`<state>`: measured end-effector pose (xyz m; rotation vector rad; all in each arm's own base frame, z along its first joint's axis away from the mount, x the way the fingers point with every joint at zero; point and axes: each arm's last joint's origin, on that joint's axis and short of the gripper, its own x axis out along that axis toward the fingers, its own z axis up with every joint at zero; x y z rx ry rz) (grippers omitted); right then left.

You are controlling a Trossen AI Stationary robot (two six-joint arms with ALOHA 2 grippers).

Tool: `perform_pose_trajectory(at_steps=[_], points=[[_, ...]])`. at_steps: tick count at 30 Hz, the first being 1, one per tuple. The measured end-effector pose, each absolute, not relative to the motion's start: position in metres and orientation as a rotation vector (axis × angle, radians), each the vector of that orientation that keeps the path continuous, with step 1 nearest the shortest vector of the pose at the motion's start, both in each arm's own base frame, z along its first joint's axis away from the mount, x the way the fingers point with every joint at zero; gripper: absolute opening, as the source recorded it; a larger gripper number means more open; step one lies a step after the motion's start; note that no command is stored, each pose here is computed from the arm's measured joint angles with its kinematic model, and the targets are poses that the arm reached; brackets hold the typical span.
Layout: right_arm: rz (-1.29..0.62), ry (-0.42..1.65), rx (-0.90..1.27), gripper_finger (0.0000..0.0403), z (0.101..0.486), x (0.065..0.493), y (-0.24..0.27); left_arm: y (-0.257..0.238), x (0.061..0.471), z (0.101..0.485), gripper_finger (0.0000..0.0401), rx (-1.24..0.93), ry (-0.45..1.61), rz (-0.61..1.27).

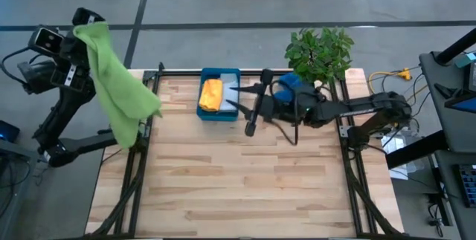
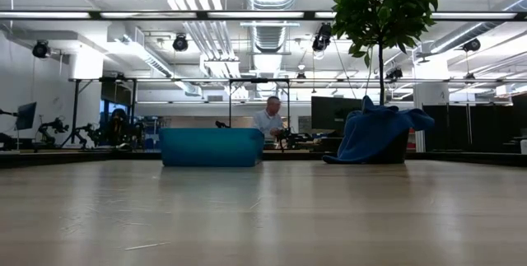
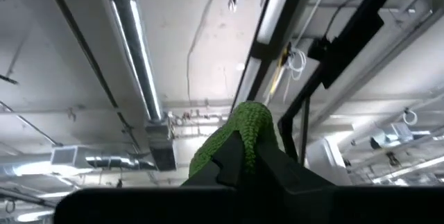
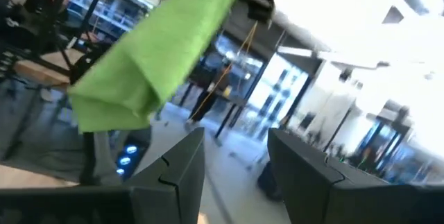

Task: Fold microfiber towels
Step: Fold the green microfiber cloth

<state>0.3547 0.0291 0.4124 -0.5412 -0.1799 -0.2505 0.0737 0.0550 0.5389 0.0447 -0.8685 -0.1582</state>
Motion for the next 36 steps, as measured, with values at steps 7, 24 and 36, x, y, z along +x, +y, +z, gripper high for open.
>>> perform_pose_trajectory(at_steps=[7,24,36], points=[[-0.337,-0.234,-0.712,0.0153,0.407,0.386,0.042,0.064,0.081,0.539,0.0000,0.009,-0.944,-0.112],[-0.204,-0.218,-0.198,0.0153,0.431,0.447,0.017,0.075,0.098,0.549,0.0000,0.036,-1.052,-0.159],[-0.191,-0.188,-0.037,0.0153,0.423,0.462,0.015,0.079,0.105,0.567,0.0000,0.105,-1.042,-0.192]])
